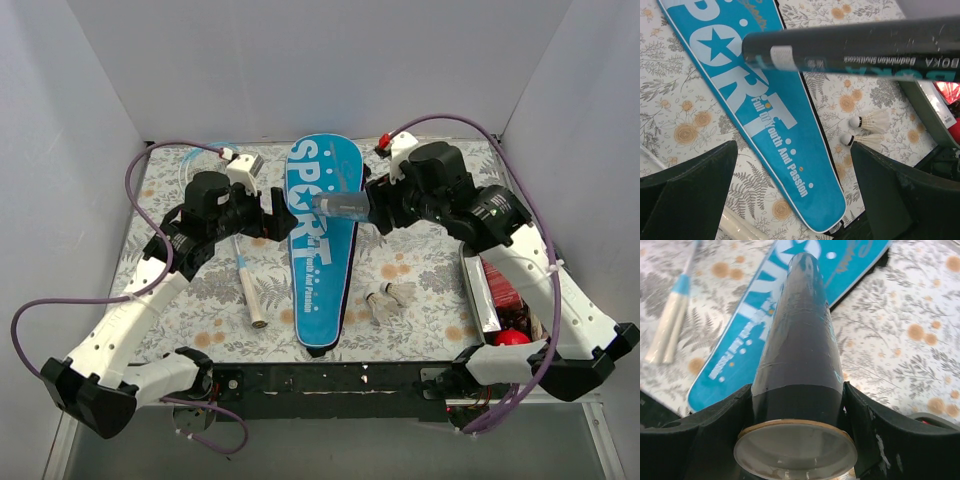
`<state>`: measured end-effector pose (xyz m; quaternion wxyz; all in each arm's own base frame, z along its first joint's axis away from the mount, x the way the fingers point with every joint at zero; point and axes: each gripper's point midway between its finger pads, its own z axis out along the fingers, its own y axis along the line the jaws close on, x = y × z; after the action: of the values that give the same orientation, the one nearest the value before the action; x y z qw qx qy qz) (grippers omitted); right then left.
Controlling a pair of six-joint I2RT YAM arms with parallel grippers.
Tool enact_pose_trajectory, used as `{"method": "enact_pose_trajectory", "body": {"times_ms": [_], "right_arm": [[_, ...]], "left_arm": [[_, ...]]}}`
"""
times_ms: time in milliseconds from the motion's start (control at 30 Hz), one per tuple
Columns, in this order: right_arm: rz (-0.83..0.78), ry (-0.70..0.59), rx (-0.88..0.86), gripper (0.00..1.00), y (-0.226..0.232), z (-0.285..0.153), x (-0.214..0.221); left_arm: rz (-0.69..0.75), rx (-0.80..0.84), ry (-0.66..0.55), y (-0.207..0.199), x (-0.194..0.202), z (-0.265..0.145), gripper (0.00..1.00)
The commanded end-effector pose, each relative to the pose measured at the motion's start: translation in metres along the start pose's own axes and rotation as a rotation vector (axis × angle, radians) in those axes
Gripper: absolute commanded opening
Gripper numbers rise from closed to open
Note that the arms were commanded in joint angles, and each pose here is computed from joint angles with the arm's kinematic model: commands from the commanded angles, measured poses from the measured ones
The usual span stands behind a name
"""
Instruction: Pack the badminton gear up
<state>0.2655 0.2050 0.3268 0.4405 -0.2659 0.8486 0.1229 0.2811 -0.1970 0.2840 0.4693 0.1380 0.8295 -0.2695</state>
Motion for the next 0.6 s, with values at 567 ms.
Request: {"method": "enact_pose_trajectory", "body": {"times_ms": [567], "right_arm": [[-0.147, -0.043, -0.528, 0.48, 0.095, -0.061, 0.009]], "left_arm": [[0.485, 0.642, -0.149, -0.085, 0.059, -0.062, 0.98]]}}
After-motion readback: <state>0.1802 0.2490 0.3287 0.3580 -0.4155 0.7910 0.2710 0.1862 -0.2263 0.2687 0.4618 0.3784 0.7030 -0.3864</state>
